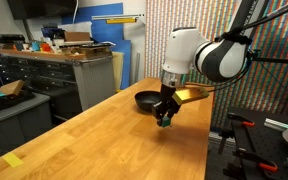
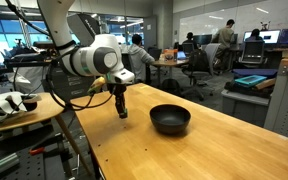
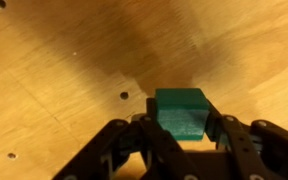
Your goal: Put the green block in the black bowl
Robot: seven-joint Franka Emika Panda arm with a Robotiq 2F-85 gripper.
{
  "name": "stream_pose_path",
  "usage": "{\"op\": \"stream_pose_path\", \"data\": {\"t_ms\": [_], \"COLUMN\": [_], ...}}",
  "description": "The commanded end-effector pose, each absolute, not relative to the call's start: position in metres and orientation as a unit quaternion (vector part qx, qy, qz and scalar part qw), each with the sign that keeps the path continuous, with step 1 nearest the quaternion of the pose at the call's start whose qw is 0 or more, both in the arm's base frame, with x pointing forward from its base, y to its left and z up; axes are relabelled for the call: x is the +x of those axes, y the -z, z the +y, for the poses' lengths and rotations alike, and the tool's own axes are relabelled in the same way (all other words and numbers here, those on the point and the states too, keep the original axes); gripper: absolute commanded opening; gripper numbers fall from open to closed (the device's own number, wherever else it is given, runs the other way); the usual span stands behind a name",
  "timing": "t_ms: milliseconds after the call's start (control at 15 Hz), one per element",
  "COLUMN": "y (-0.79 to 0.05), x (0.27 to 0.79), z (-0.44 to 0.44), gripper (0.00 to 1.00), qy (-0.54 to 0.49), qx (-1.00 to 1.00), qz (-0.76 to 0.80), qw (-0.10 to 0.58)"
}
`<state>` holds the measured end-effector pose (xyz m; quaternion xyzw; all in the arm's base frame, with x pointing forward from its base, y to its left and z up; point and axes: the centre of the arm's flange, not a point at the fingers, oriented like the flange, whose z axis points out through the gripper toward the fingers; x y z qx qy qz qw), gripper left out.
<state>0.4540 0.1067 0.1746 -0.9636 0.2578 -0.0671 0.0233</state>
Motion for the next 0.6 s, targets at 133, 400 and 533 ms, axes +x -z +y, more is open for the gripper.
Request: {"op": "stream_pose_path", "data": {"t_ms": [133,400,533], "y": [-0.239,-0.267,-0.282], "x": [0.474,0.487,0.494], "z": [0.062,0.036,0.028], "gripper": [0.21,0.21,0.21], "qy": [0.064,0.069,0.076], "qx": [-0.963,-0.960,-0.960], "qz": [0.262,0.270,0.270], "qw": [0.021,0.021,0.016]}}
